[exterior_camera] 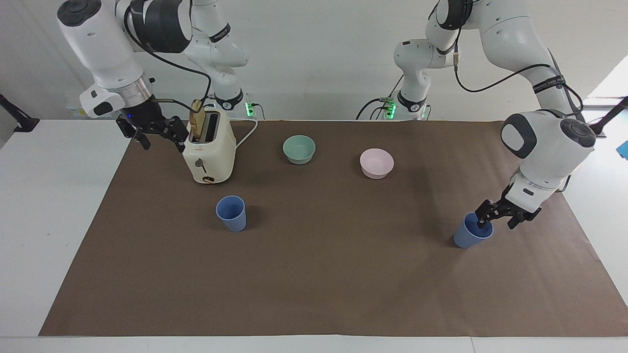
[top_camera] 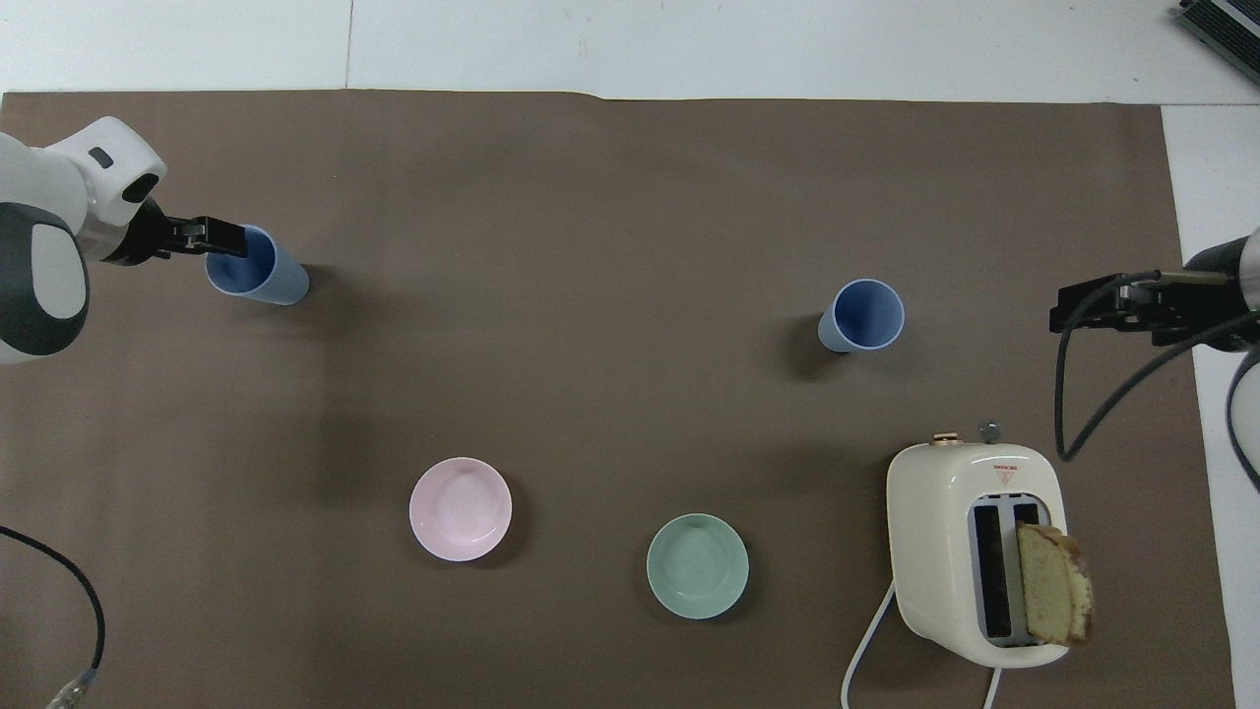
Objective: Stack blue cups with both arms
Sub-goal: 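Reach the left gripper to the blue cup nearest it and grasp, then carry the blue cup with the left gripper toward the table center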
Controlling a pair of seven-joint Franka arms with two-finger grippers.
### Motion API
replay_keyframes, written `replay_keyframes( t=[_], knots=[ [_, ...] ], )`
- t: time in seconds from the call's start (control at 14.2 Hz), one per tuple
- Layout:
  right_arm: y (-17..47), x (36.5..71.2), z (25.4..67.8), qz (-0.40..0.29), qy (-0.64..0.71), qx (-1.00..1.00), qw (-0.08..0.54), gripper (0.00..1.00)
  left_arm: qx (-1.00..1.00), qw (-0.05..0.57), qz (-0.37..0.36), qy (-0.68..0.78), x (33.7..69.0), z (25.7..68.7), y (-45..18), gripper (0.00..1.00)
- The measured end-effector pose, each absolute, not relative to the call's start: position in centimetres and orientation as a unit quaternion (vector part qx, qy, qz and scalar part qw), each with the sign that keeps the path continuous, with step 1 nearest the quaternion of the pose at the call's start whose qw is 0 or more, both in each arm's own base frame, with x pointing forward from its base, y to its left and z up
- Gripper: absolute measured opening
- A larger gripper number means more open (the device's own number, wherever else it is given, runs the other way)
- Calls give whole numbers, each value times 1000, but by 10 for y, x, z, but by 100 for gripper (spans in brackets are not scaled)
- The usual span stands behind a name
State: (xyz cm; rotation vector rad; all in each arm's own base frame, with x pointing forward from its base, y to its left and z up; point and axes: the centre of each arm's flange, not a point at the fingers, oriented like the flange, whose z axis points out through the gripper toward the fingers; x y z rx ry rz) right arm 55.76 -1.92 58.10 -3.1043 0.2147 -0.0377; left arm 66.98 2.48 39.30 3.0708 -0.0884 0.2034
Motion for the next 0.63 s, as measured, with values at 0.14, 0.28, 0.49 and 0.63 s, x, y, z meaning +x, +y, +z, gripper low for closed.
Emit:
replay_keyframes(
  t=[0.14,0.28,0.49,0.63],
  knots=[
    [-19,558,581,-12,69,-997,15,100,997,38,63,-25,670,388,24,88],
    [-19,558,581,-12,69,-997,15,100,997,42,58,-22,671,381,24,78],
    [-19,558,581,-12,69,-997,15,100,997,43,52,-22,670,374,23,58],
    [-19,558,581,-12,69,-997,15,100,997,44,52,-22,670,373,23,41]
  ],
)
